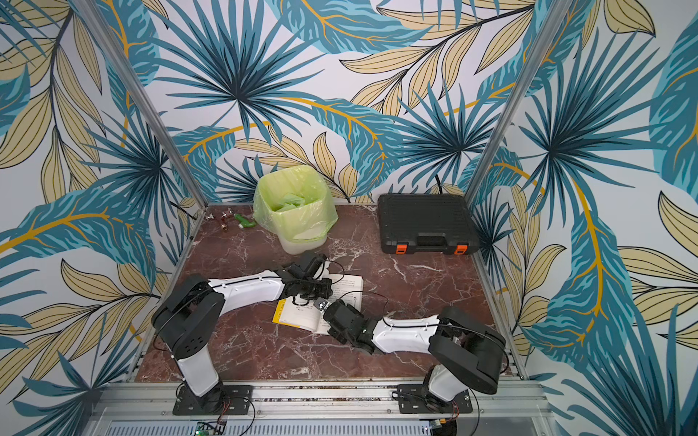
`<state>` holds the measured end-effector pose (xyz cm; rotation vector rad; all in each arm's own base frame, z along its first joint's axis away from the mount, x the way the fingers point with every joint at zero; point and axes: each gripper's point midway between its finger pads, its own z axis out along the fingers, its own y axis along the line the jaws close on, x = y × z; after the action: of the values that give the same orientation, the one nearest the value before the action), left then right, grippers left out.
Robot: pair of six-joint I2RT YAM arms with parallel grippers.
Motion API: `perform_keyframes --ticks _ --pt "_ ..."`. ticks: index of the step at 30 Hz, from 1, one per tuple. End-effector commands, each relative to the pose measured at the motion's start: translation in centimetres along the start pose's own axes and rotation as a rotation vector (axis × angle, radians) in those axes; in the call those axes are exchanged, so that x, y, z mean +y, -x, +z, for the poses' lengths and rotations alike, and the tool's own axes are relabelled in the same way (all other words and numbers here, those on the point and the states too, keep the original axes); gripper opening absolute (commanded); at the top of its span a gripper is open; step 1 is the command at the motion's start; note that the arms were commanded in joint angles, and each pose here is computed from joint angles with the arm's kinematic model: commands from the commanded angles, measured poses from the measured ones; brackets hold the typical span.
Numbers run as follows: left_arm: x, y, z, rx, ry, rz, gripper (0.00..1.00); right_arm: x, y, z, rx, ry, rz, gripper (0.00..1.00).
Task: Peel off the used sticky note
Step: Tear off the note from the book.
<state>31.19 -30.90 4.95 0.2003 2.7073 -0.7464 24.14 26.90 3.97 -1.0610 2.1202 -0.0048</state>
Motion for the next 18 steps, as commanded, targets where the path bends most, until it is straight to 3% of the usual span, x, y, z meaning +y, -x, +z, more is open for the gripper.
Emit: perform_keyframes --ticks 1,4,15,18 --pt "0.1 -0.1 -0.4 0.002 -0.004 0.002 0.03 -0.2 -0.5 0.1 0.017 -0.005 0.036 0.12" --pt "0.3 -0.2 -0.4 0.005 0.006 0.005 0.03 -0.3 -0.4 0.0 0.013 0.026 0.095 0.0" --pt "0.9 -0.2 -0.3 0.005 0.031 -0.011 0.03 -3.2 -0.8 0.1 0.027 0.112 0.433 0.0" --pt "0.9 -0.2 -0.4 -0.002 0.033 -0.014 0.03 -5.7 -1.2 0.1 0.021 0.092 0.556 0.0"
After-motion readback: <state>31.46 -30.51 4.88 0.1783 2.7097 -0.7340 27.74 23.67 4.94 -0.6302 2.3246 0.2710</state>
